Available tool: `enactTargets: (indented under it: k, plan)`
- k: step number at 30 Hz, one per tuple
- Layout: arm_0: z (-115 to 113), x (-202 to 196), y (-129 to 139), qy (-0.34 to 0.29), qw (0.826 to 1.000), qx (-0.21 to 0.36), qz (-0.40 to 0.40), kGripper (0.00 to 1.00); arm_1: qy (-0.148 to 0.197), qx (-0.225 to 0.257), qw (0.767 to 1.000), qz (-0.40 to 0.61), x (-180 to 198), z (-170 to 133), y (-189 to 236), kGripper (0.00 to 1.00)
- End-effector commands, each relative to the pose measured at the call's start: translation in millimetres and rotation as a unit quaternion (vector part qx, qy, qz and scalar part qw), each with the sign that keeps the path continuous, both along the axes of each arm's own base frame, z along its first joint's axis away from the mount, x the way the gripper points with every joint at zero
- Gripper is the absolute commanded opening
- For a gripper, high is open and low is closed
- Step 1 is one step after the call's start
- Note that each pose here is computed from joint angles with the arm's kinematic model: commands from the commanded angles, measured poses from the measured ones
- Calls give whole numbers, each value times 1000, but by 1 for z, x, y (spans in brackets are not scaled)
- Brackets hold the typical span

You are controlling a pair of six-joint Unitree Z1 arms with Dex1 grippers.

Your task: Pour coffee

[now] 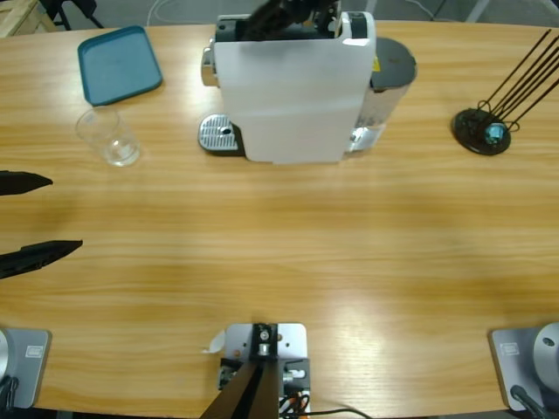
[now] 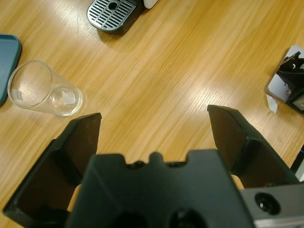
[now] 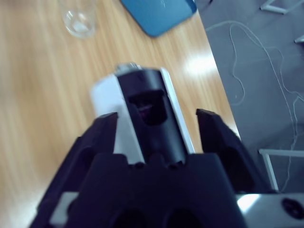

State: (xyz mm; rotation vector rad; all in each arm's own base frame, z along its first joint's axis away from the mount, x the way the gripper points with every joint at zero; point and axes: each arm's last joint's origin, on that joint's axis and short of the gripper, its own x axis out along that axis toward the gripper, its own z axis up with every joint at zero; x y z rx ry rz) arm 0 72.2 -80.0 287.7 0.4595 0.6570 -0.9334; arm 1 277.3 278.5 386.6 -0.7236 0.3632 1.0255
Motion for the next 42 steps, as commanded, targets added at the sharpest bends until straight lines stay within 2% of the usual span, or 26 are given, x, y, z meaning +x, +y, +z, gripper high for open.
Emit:
enactTargets:
  k: [1,4,6,7,8,10,13,16,18,24,33,40,42]
  plan:
    - [-10,-6,7,7,1000,0,8,964,123,61,989,-46,-83,8,-16,0]
    - [-11,-7,8,8,1000,0,9,961,181,91,971,-126,-107,-1,-46,0]
    - [-12,-9,10,5,1000,-2,10,954,225,134,942,-209,-123,-11,-71,0]
    - [-12,-10,11,3,1000,-3,10,954,227,160,930,-241,-128,-18,-82,0]
    - [-12,-11,12,0,1000,-5,11,954,217,191,916,-278,-132,-24,-93,0]
    - [-11,-13,14,-3,1000,-9,10,954,173,232,903,-316,-132,-26,-103,0]
    - [-11,-14,15,-5,1000,-12,10,950,115,277,879,-369,-110,-18,-102,0]
    - [-12,-14,15,-4,1000,-11,8,945,116,347,843,-394,-72,-11,-81,0]
    - [-12,-14,15,-3,1000,-10,8,945,127,367,830,-400,-53,-12,-61,0]
    - [-11,-16,16,-5,1000,-13,7,945,135,379,825,-396,-26,-13,-31,0]
    - [-12,-16,16,-5,1000,-12,7,945,158,386,835,-360,-28,-17,3,0]
    - [-12,-15,16,-4,1000,-12,6,945,185,380,837,-348,-27,-35,24,0]
    - [-12,-15,16,-3,1000,-11,7,945,196,371,840,-345,-23,-48,32,0]
